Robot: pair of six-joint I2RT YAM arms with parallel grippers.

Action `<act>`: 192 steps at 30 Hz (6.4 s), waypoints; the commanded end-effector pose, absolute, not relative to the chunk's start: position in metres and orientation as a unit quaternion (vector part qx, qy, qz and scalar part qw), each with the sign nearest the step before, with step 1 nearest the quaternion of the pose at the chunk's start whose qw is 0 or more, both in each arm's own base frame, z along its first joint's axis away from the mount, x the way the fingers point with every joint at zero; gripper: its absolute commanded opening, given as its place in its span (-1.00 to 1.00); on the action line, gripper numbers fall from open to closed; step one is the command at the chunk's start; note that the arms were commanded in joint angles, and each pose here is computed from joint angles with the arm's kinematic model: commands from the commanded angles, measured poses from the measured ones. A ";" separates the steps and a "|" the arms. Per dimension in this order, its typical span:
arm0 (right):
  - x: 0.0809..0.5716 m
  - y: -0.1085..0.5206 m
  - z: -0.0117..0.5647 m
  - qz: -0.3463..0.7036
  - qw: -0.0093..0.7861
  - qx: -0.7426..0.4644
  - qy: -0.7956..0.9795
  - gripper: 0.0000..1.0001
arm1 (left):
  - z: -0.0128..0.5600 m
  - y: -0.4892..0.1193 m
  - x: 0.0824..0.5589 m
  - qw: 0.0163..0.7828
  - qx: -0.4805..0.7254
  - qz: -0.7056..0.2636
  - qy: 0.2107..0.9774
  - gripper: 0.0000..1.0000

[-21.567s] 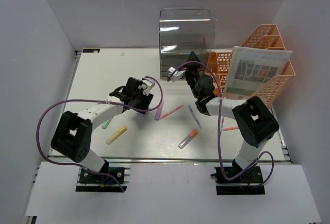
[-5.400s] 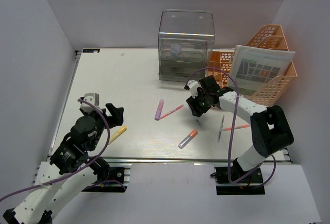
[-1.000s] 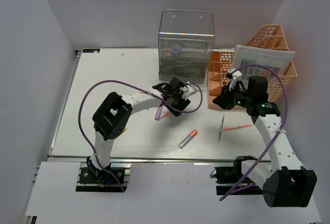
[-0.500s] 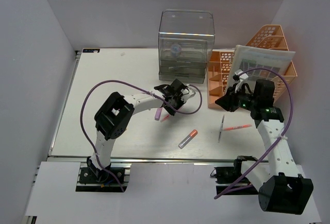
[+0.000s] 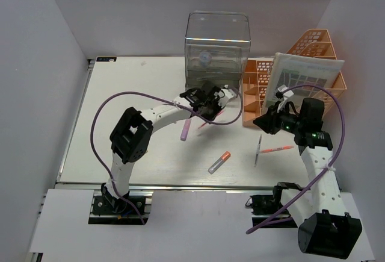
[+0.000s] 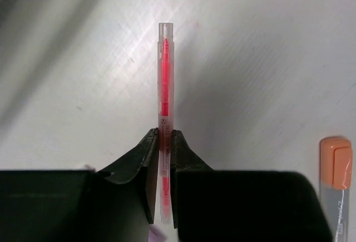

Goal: Organize the desk

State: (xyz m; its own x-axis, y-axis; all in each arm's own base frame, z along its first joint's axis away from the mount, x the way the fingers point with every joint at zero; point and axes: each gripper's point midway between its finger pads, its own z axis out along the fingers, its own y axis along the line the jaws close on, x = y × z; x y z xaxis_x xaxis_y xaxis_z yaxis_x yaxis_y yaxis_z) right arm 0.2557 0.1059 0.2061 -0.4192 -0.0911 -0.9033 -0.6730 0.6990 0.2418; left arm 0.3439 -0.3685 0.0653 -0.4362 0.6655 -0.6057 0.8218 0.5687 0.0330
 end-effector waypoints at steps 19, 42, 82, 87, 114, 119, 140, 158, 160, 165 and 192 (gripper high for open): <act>0.248 0.106 0.217 0.302 0.511 -0.267 0.759 -0.46 | 0.224 -0.405 0.453 0.523 0.609 -0.017 0.596 -0.83; 0.250 0.105 0.213 0.301 0.509 -0.263 0.762 -0.46 | 0.179 -0.369 0.511 0.540 0.575 0.084 0.609 -0.13; 0.241 0.033 0.094 0.079 0.215 -0.259 0.938 0.20 | 0.230 -0.161 0.231 0.584 0.185 -0.171 0.772 0.92; 0.243 0.033 0.080 0.063 0.190 -0.255 0.946 0.03 | 0.225 -0.162 0.227 0.582 0.192 -0.176 0.770 0.92; 0.246 0.061 0.026 0.076 0.125 -0.222 0.964 0.10 | 0.219 -0.166 0.226 0.570 0.209 -0.175 0.775 0.96; 0.246 0.059 0.023 0.065 0.122 -0.224 0.965 0.09 | 0.220 -0.166 0.227 0.571 0.208 -0.175 0.775 0.96; 0.236 0.086 0.010 0.108 0.078 -0.270 0.954 -0.20 | 0.218 -0.166 0.227 0.570 0.209 -0.173 0.775 0.96; 0.243 0.129 0.002 0.138 0.053 -0.347 0.926 -0.80 | 0.215 -0.164 0.230 0.568 0.207 -0.165 0.779 0.96; 0.247 0.133 0.007 0.145 0.048 -0.351 0.924 -0.89 | 0.213 -0.164 0.230 0.567 0.207 -0.164 0.780 0.96; 0.278 0.159 0.052 0.178 0.100 -0.386 0.900 -0.97 | 0.214 -0.163 0.230 0.569 0.205 -0.162 0.779 0.96; 0.487 0.267 0.222 -0.150 0.452 -0.670 0.569 -0.96 | 0.196 -0.155 0.240 0.558 0.195 -0.122 0.797 0.96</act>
State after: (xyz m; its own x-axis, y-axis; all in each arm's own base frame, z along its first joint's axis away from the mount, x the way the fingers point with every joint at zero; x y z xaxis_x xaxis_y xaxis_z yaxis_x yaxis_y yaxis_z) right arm 0.4558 0.2636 0.2014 0.2350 -0.8946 -0.3801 -0.7583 0.0759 -0.6474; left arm 0.2378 -0.1571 0.1989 -0.3051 0.1664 -0.9377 0.4577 0.8891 0.0089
